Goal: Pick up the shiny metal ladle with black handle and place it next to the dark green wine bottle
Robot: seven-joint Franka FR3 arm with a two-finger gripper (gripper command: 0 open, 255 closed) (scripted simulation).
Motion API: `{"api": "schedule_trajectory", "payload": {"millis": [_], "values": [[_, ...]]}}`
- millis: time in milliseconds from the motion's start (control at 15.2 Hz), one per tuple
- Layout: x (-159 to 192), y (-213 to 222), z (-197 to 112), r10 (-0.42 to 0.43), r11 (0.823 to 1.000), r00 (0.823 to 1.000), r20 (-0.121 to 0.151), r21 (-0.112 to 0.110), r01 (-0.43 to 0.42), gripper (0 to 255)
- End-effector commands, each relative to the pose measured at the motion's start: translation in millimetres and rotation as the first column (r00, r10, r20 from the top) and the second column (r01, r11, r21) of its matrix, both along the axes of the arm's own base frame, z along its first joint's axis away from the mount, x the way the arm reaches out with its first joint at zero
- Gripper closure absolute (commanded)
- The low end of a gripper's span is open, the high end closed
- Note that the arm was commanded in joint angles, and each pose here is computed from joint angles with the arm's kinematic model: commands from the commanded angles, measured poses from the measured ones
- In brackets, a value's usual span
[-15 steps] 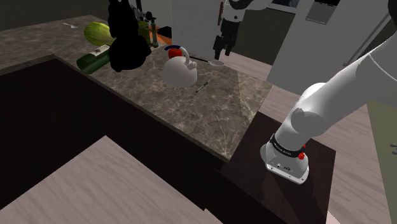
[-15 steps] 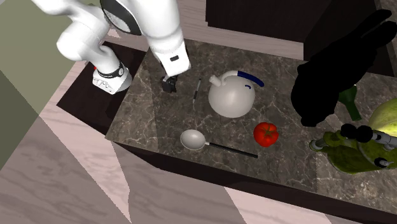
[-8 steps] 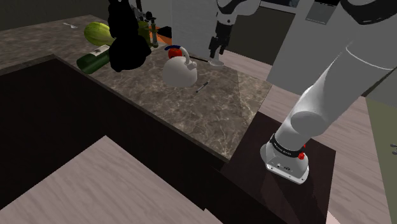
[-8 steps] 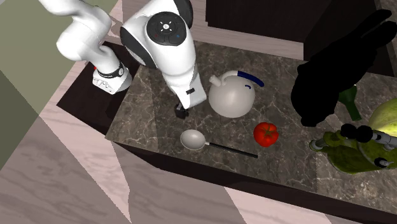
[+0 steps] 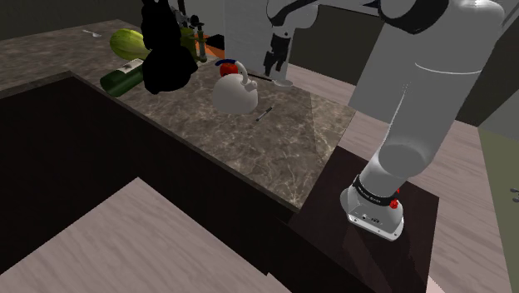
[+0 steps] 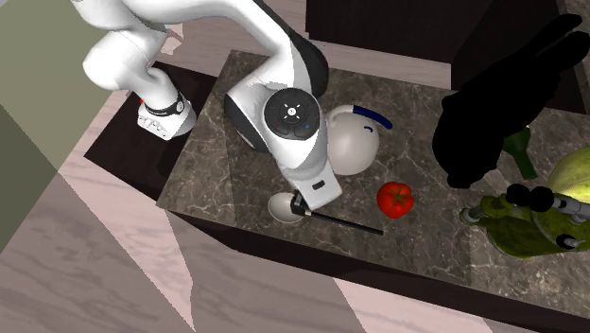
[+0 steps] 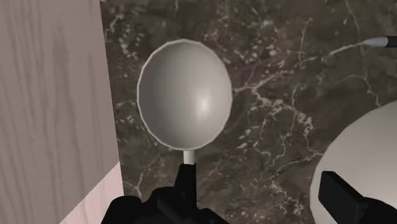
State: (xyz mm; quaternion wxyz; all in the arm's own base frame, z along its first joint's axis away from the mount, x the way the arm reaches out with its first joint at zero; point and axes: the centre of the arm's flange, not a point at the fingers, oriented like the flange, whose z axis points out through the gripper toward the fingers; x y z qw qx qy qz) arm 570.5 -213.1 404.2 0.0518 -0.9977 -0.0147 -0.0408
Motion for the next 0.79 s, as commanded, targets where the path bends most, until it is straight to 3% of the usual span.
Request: {"api": "schedule_trajectory", "payload": {"millis": [0,264,726], "values": [[21.1,-16.2,-11.6,0.012,1.000,1.000,0.010,-0.002,-0.012,0],[60.3,-42.0,-31.5,0.033,0.999,0.999,0.028,-0.005,-0.033,0],[63.7,-38.9,-62.9,0.033,0.999,0.999,0.028,-0.005,-0.033,0]]}}
